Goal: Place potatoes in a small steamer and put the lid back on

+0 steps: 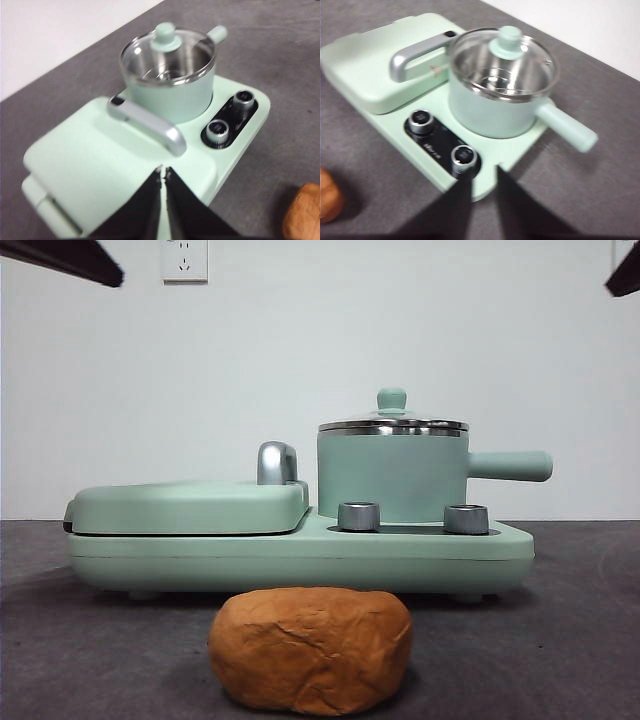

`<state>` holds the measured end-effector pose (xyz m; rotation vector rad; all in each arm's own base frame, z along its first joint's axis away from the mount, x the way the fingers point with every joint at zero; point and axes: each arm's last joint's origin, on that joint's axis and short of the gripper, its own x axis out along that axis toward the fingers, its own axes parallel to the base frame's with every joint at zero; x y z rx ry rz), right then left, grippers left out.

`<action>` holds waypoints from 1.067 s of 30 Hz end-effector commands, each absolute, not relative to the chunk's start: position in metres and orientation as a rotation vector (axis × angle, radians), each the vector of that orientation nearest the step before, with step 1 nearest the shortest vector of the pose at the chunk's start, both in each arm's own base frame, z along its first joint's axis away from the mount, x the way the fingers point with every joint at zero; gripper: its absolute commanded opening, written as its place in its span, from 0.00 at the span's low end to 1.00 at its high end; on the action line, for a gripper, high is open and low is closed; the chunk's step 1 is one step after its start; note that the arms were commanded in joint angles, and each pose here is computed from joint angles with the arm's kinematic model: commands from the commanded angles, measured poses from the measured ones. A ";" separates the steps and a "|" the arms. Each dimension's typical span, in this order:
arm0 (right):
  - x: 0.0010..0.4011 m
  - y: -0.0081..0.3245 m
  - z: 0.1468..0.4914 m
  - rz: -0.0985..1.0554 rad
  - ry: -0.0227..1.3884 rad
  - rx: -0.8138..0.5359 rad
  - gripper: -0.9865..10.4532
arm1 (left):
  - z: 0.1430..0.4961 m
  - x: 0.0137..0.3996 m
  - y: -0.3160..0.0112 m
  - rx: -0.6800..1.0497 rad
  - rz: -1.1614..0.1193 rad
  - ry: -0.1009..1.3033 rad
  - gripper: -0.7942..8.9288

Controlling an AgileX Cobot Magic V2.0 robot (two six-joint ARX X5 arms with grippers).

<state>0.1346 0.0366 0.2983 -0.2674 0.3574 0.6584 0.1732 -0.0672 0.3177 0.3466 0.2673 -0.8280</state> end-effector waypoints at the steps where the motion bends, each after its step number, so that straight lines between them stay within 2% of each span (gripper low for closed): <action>1: 0.134 0.040 0.304 0.683 0.328 -0.287 0.34 | 0.327 0.174 -0.071 0.353 -0.843 0.214 0.32; 3: 0.134 0.041 0.305 0.689 0.327 -0.285 0.34 | 0.328 0.174 -0.073 0.342 -0.848 0.204 0.38; 14: 0.133 0.041 0.305 0.684 0.338 -0.253 0.34 | 0.330 0.174 -0.079 0.328 -0.872 0.189 0.37; 18: 0.134 0.041 0.304 0.684 0.338 -0.252 0.34 | 0.331 0.182 -0.085 0.266 -0.855 0.175 0.37; 25: 0.134 0.041 0.305 0.675 0.352 -0.204 0.34 | 0.324 0.211 -0.109 0.160 -0.863 0.132 0.37; 32: 0.135 0.041 0.307 0.667 0.331 -0.182 0.34 | 0.307 0.242 -0.145 0.128 -0.849 0.131 0.37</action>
